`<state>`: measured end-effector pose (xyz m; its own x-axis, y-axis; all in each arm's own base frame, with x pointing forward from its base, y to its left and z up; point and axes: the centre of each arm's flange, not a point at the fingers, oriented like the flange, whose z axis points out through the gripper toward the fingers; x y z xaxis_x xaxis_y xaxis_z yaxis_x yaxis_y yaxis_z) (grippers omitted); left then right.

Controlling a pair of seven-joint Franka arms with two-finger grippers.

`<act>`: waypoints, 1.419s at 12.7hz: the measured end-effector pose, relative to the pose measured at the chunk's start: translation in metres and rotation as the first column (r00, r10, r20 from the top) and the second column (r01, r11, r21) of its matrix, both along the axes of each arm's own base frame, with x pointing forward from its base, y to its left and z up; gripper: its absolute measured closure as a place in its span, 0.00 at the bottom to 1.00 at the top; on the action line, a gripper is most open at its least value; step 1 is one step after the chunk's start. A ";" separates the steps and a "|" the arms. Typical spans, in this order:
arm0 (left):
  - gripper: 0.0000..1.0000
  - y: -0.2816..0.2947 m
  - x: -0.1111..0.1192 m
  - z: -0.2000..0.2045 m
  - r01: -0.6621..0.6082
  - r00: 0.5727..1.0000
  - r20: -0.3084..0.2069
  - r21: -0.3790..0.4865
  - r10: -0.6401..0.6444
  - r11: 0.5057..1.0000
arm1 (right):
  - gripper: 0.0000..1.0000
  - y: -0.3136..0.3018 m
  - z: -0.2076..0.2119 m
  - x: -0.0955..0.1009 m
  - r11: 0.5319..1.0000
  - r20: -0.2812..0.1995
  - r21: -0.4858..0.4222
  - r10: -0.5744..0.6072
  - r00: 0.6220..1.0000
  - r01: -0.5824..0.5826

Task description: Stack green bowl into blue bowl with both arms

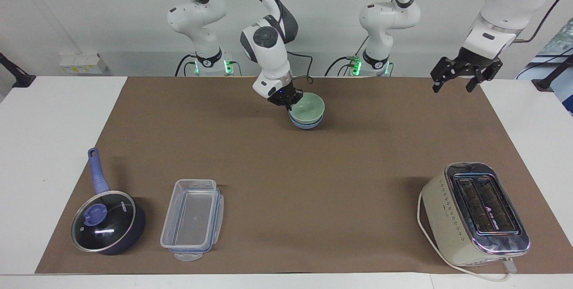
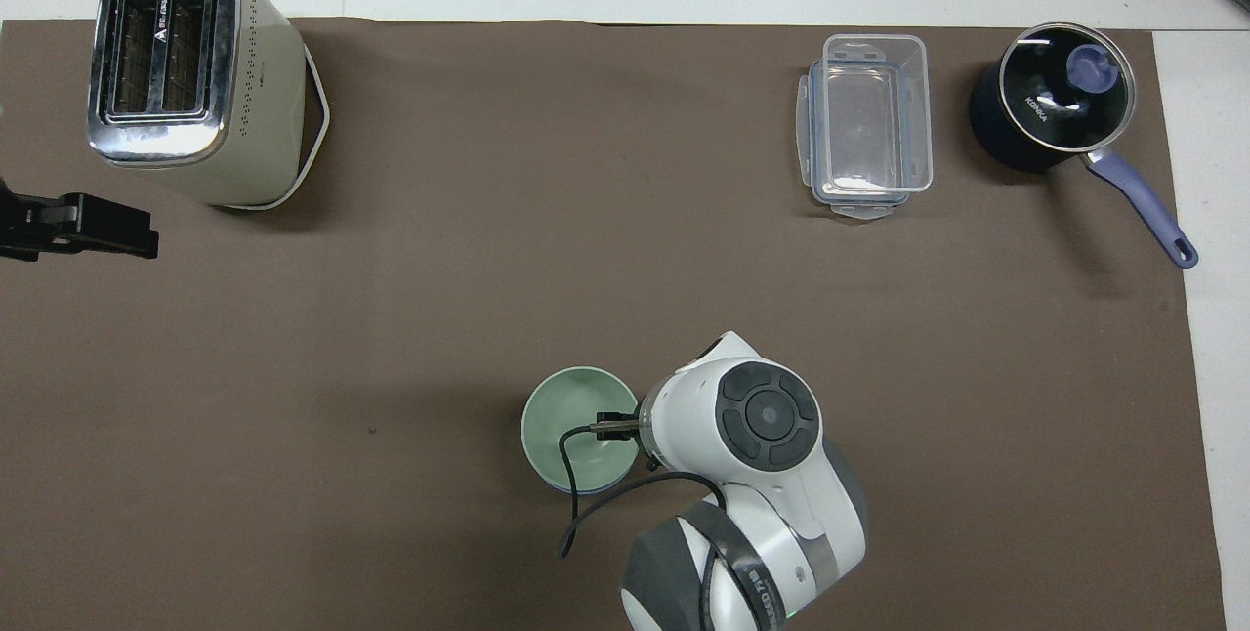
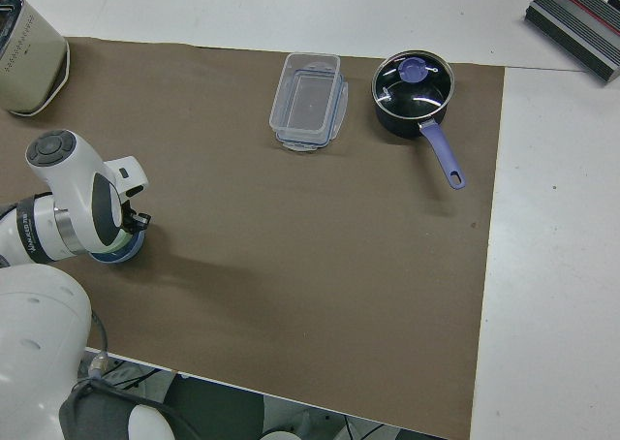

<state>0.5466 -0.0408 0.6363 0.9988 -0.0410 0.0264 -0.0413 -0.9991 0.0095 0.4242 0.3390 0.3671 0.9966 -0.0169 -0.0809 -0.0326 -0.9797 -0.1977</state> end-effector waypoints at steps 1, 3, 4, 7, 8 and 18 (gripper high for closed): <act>0.00 0.000 0.000 0.000 0.000 1.000 0.000 0.000 0.000 1.000 | 0.89 0.000 0.000 0.000 1.000 0.000 0.000 0.000 1.000 0.000; 0.00 0.000 0.000 0.000 0.000 1.000 0.000 0.000 0.000 1.000 | 0.70 0.000 0.000 0.000 1.000 0.000 0.000 -0.001 1.000 0.001; 0.00 0.000 0.000 0.000 0.000 1.000 0.000 0.000 0.000 1.000 | 0.58 0.000 0.001 0.001 1.000 0.001 0.001 -0.003 1.000 0.003; 0.00 0.000 0.000 0.000 0.000 1.000 0.000 0.000 0.000 1.000 | 0.23 -0.007 0.021 0.018 0.999 0.035 0.028 -0.033 0.999 0.032; 0.00 0.000 0.000 0.000 0.000 1.000 0.000 0.000 0.000 1.000 | 0.09 -0.016 0.034 0.030 0.998 0.051 0.041 -0.058 0.997 0.056; 0.00 0.000 0.000 0.000 0.000 1.000 0.000 0.000 0.000 1.000 | 0.00 -0.195 0.153 0.121 0.984 0.154 -0.040 -0.168 0.974 0.176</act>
